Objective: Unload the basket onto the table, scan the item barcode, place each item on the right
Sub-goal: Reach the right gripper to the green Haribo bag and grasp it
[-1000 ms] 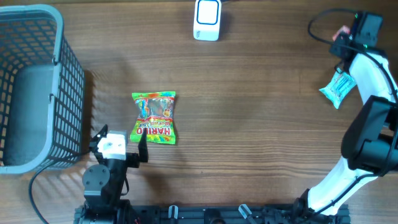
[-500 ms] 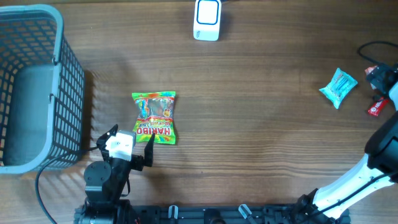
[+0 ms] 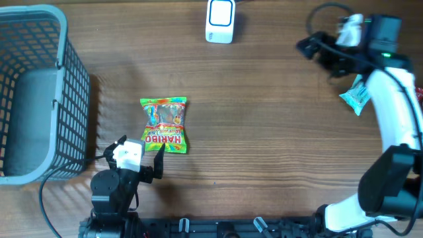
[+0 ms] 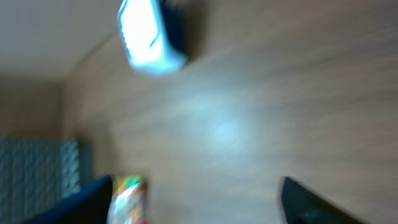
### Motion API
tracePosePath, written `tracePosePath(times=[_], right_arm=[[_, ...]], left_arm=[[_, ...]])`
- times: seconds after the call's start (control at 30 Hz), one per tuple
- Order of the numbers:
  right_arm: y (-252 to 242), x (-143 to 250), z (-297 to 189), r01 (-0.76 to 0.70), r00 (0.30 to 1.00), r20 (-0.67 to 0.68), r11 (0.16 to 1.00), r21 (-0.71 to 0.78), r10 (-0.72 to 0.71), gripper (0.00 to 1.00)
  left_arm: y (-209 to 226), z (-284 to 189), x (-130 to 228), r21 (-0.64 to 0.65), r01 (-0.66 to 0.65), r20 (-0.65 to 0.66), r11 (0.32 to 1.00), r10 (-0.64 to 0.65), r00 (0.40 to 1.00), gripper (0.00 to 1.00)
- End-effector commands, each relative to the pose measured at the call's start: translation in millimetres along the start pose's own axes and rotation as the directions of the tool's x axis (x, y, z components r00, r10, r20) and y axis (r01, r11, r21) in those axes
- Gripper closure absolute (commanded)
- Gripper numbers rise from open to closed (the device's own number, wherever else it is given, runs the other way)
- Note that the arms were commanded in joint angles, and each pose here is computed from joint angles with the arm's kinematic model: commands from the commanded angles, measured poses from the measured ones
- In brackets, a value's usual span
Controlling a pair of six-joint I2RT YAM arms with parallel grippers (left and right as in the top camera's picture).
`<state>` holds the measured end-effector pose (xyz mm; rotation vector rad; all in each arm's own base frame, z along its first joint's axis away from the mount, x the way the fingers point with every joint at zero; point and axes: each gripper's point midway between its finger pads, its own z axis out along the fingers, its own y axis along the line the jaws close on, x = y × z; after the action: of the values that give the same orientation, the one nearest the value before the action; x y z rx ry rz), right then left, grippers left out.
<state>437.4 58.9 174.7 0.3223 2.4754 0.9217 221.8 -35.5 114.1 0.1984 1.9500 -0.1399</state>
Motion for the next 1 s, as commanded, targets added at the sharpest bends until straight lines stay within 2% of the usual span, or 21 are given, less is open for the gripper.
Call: tracePosePath(times=[0.0, 0.1, 0.2, 0.27, 0.5, 0.6, 0.73, 0.83, 0.9, 0.97], right_arm=[[53.7, 55.2, 38.3, 0.014, 0.983, -0.18, 0.997, -0.08, -0.028, 0.26], [89.0, 106.5, 71.3, 0.075, 0.961, -0.267, 0.997, -0.02, -0.078, 0.26], [97.7, 136.2, 94.8, 0.107, 0.954, -0.29, 0.992, 0.067, -0.083, 0.26], [104.3, 171.7, 120.3, 0.135, 0.935, -0.342, 0.985, 0.109, -0.091, 0.26], [138.6, 267.3, 191.1, 0.254, 0.843, -0.476, 0.965, -0.059, -0.251, 0.22], [149.3, 284.1, 203.2, 0.27, 0.837, -0.469, 0.958, -0.092, -0.281, 0.21], [150.2, 280.6, 215.3, 0.277, 0.862, -0.422, 0.958, -0.072, -0.281, 0.14], [141.4, 281.2, 223.3, 0.28, 0.867, -0.418, 0.959, -0.046, -0.273, 0.03], [131.4, 285.4, 233.5, 0.278, 0.866, -0.425, 0.96, -0.028, -0.263, 0.04], [123.1, 290.3, 242.0, 0.257, 0.869, -0.435, 0.966, -0.01, -0.236, 0.16]], left_arm=[[34.5, -3.3, 3.5, -0.195, 0.284, 0.04, 0.939, -0.281, 0.959, 0.0], [44.1, -5.6, 5.2, -0.248, 0.34, 0.064, 0.907, -0.335, 0.94, 0.0], [44.1, -5.6, 5.3, -0.248, 0.34, 0.064, 0.907, -0.335, 0.94, 0.0], [44.1, -5.5, 5.4, -0.248, 0.339, 0.063, 0.907, -0.334, 0.94, 0.0], [44.0, -5.5, 4.9, -0.247, 0.34, 0.065, 0.908, -0.334, 0.94, 0.0], [44.0, -5.5, 4.9, -0.247, 0.34, 0.065, 0.908, -0.334, 0.94, 0.0], [44.0, -5.5, 4.9, -0.247, 0.34, 0.065, 0.908, -0.334, 0.94, 0.0], [44.0, -5.5, 4.9, -0.247, 0.34, 0.065, 0.908, -0.334, 0.94, 0.0], [44.0, -5.5, 4.9, -0.247, 0.34, 0.065, 0.908, -0.334, 0.94, 0.0], [44.0, -5.5, 4.9, -0.247, 0.34, 0.065, 0.908, -0.334, 0.94, 0.0]])
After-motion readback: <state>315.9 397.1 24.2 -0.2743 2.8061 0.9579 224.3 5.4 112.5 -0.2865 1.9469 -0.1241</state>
